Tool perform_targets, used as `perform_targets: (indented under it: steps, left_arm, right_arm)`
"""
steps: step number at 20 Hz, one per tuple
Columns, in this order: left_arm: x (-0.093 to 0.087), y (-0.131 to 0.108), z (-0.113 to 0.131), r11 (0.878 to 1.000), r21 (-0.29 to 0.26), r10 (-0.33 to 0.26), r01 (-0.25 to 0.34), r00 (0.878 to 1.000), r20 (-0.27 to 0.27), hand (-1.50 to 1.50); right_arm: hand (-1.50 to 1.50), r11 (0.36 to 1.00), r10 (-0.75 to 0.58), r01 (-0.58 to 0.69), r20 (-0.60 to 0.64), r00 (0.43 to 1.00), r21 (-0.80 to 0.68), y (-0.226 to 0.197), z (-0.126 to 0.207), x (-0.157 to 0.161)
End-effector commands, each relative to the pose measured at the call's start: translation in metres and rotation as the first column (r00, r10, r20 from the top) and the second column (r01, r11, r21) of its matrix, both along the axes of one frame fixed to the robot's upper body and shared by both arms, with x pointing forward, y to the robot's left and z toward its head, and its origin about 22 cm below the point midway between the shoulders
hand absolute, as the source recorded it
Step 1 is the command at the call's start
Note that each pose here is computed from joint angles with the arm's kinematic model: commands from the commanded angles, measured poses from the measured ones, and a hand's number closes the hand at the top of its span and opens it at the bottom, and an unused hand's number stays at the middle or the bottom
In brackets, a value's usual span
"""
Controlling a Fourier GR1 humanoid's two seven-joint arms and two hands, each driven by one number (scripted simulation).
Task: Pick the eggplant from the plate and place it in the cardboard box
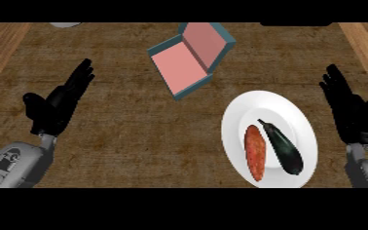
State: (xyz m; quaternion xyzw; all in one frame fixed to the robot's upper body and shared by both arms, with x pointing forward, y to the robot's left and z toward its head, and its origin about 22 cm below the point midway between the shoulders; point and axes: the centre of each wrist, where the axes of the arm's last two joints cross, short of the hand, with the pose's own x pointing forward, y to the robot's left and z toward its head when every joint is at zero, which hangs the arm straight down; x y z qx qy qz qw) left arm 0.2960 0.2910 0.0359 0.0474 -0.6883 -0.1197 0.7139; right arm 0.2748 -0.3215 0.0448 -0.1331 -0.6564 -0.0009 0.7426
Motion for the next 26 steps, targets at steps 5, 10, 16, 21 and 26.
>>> perform_targets:
  steps: [5,10,16,21,26]
  left_arm:
    - [0.013,-0.007,0.046,0.981,0.153,-0.155,0.122,0.961,0.23,0.0]
    - [0.01,-0.028,0.039,0.972,0.156,-0.209,0.177,0.953,0.22,0.0]
    - [-0.005,-0.029,0.015,0.966,0.155,-0.235,0.205,0.95,0.206,0.0]
    - [0.001,-0.035,0.015,0.971,0.145,-0.215,0.188,0.954,0.207,0.0]
    - [0.003,-0.044,0.021,0.971,0.149,-0.216,0.187,0.952,0.215,0.0]
  right_arm:
    - [-1.5,0.922,0.376,-0.345,0.201,0.905,-0.173,-0.016,0.131,0.034]
    - [-1.5,0.783,0.525,-0.477,0.012,0.851,-0.4,-0.066,0.137,0.039]
    - [-1.5,0.531,0.722,-0.622,-0.077,0.688,-0.576,-0.081,0.118,0.03]
    - [-1.5,0.332,0.765,-0.664,-0.22,0.605,-0.67,-0.055,0.136,0.046]
    - [-1.5,0.059,0.716,-0.738,-0.487,0.501,-0.672,-0.025,0.144,0.044]
